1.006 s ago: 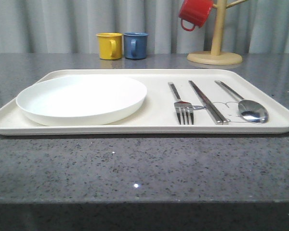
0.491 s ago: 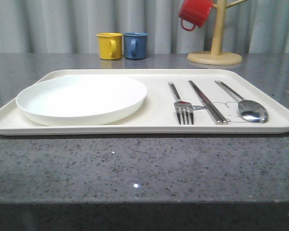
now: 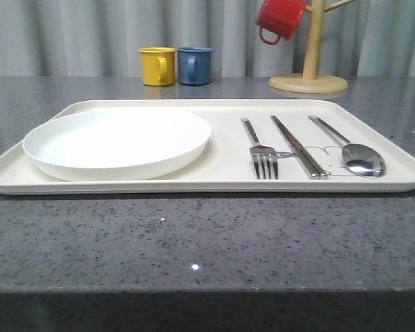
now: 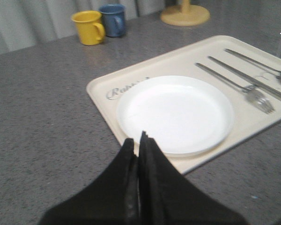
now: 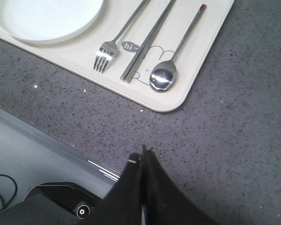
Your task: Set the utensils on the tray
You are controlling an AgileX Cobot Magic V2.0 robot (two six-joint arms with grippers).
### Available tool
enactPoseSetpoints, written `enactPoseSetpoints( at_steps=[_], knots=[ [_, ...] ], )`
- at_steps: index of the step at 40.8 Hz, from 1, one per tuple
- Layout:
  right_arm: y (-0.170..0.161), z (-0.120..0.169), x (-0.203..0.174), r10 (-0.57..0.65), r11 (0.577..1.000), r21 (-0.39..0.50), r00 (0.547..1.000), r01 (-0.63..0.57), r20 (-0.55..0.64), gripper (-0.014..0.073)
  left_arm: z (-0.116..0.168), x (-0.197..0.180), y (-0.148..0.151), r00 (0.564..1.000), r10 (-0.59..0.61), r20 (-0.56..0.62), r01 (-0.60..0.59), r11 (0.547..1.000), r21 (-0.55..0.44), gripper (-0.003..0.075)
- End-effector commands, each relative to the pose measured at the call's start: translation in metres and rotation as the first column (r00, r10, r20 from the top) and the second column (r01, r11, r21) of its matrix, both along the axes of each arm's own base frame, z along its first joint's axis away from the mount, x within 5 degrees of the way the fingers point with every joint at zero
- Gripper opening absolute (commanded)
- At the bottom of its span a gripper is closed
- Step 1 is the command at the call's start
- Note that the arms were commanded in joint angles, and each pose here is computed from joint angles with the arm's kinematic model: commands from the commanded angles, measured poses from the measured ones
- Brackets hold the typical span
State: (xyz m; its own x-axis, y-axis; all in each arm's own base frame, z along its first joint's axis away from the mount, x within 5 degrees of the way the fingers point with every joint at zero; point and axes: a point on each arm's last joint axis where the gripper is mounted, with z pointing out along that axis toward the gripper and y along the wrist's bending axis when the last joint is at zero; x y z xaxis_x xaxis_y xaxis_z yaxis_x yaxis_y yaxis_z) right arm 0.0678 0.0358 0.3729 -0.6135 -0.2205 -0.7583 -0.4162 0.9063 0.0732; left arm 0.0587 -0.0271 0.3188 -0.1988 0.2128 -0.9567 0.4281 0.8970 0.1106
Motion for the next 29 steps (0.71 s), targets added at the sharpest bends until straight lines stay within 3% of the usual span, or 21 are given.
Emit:
enactPoseSetpoints(
  at_steps=[1,14,27,29],
  knots=[
    [0.001,0.011,0.003,0.001,1.0,0.021,0.997,-0.002,0.081,-0.0068,-0.004,-0.003,0.007,0.984,0.091,0.151,-0.082,0.995,-0.062,-0.0018],
    [0.001,0.011,0.003,0.001,1.0,0.021,0.997,-0.002,0.08,-0.0068,-0.073,-0.01,0.02,0.925,0.277,0.26,-0.26,0.961,-0.1,-0.0018],
    [0.001,0.011,0.003,0.001,1.0,0.021,0.997,-0.002,0.08,-0.0068,-0.104,-0.003,0.021,0.88,0.312,0.357,-0.277,0.949,-0.147,-0.0018],
    [0.001,0.011,0.003,0.001,1.0,0.02,0.997,-0.002,0.079,-0.0068,-0.107,-0.005,0.021,0.892,0.307,0.331,-0.277,0.951,-0.138,-0.0018]
  ],
)
